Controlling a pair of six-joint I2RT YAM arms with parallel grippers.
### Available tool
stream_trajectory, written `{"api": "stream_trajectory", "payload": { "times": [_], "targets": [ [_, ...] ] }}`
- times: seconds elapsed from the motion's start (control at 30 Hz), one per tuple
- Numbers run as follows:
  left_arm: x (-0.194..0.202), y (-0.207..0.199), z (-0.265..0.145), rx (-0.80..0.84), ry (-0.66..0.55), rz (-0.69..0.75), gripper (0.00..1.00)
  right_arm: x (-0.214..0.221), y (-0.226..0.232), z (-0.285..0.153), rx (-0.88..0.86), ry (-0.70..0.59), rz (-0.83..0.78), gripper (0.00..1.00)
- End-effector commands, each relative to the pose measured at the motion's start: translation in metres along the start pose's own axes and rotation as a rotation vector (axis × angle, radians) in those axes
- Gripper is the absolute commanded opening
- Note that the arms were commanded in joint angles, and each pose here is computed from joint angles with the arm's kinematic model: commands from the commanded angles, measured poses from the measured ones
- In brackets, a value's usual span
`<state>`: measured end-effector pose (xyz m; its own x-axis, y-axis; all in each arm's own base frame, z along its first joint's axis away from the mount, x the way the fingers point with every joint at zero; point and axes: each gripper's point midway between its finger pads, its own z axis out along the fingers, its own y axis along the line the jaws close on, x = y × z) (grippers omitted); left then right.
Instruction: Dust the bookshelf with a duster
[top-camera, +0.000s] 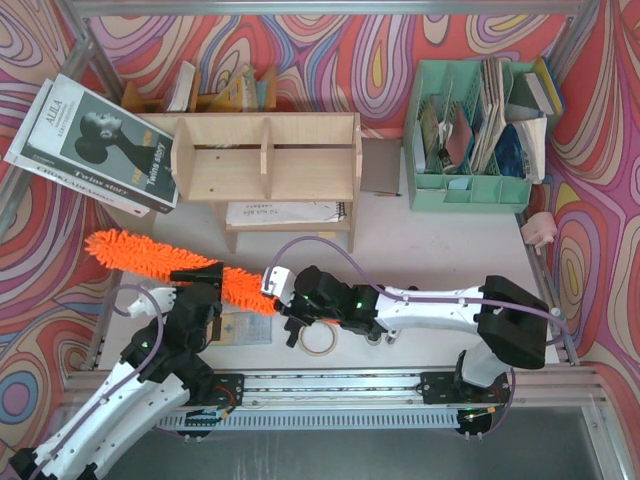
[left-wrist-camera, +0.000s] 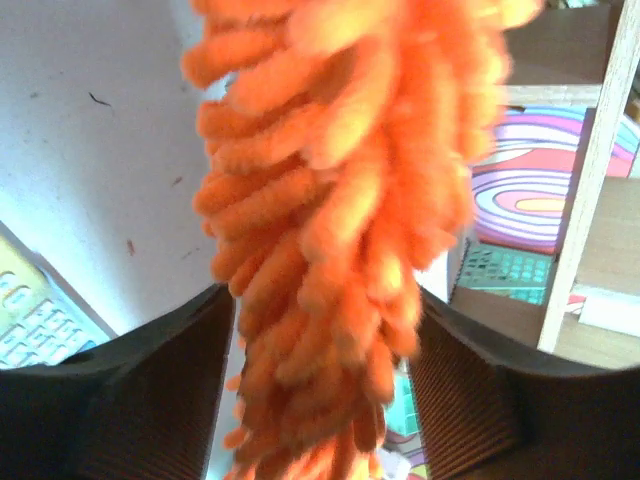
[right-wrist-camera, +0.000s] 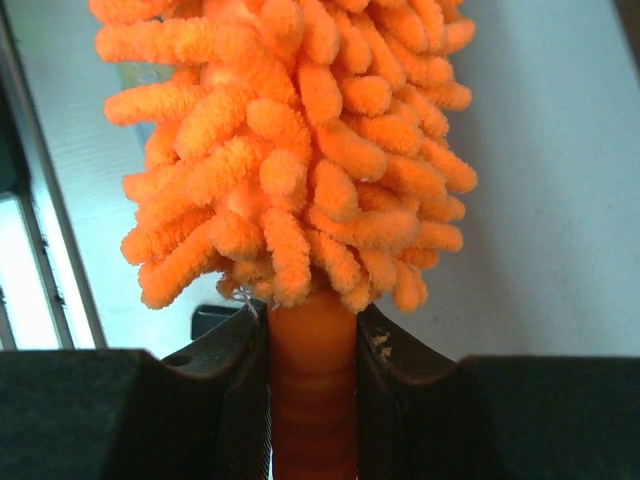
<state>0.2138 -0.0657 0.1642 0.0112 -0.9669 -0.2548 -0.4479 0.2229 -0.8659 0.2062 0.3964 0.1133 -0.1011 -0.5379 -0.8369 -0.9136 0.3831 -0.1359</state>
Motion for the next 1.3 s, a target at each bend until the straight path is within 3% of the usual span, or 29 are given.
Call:
{"api": "stream_trajectory", "payload": {
  "times": [0.0,0.13,0.17,0.5,0.73,1.03,1.27],
  "targets": [
    [-0.016,0.01,-0.006,-0.048,-0.05,0.001,0.74,-0.008,-0.018,-0.015,0.09,-0.022,0.03,0.06],
    [-0.035,-0.002,-0.021,-0.047,-0.084,0.047,0.97,-0.008,-0.018,-0.024,0.091,-0.019,0.035,0.01],
    [-0.039,-0.004,-0.023,-0.046,-0.095,0.067,0.98,-0.008,-0.018,-0.027,0.09,-0.018,0.036,0.0],
    [-0.112,-0.038,-0.07,-0.046,-0.283,0.278,0.98,0.0,-0.014,-0.042,0.062,0.011,-0.001,0.0],
    [-0.146,-0.099,-0.103,-0.015,-0.351,0.6,0.98,-0.019,-0.017,-0.045,0.057,-0.014,-0.038,0.0],
    [-0.147,-0.195,-0.135,0.213,-0.312,0.933,0.98,-0.072,-0.034,-0.05,0.109,-0.089,-0.107,0.0],
    [-0.152,-0.237,-0.167,0.434,-0.328,1.038,0.99,-0.105,-0.044,-0.051,0.137,-0.127,-0.123,0.0]
  ]
}}
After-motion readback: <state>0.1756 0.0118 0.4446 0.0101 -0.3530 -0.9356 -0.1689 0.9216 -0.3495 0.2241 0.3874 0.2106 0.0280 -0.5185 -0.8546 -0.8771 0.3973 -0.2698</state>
